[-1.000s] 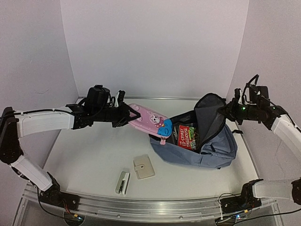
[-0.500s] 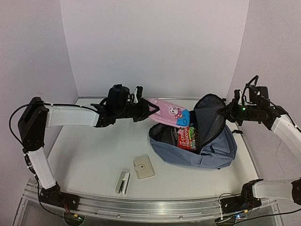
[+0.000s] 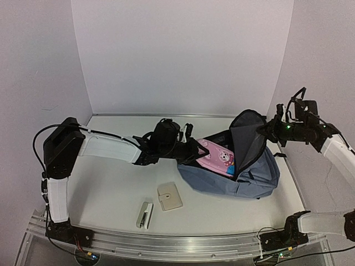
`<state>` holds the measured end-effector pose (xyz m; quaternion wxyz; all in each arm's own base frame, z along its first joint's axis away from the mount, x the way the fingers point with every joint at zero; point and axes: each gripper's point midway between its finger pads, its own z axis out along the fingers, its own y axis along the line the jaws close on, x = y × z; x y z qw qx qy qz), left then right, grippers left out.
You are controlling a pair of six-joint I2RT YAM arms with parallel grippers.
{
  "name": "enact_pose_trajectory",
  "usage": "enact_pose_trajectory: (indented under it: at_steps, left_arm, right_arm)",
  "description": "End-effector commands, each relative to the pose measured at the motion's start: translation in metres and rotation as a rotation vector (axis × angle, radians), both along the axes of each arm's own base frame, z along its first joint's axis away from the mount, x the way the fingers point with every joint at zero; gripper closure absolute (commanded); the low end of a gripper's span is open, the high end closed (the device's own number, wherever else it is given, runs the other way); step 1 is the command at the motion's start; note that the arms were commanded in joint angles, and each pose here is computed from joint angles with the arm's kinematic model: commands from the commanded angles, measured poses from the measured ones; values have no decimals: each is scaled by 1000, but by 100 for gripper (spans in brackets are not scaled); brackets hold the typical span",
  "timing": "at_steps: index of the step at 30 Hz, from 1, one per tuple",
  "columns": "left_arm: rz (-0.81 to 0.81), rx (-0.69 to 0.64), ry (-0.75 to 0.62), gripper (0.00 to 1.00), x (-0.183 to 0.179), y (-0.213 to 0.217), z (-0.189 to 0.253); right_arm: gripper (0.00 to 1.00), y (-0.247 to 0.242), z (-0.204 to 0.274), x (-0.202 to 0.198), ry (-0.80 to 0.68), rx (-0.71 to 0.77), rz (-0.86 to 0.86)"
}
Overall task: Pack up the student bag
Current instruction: Place the stationery in the student bag.
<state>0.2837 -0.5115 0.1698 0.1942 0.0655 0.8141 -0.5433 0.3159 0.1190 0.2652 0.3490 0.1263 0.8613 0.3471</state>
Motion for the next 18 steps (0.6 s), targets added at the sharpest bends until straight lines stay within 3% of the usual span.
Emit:
enact_pose_trajectory:
  at_steps: [1,9,13,18]
  left_arm:
    - [-41,-62,-18,100,-5,-35,13]
    - [-98,-17,-60,93,-8,-81,-2]
    - [-100,63,-83,79,-6,-78,-12]
    - [-43,196,-177,53,-1,-48,-2]
  right_arm:
    - [100,2,43,5,-124,31,10]
    - [100,3,48,1,-136,43,17]
    - [100,4,50,0,-142,43,21]
    - [100,3,52,-1,-147,44,19]
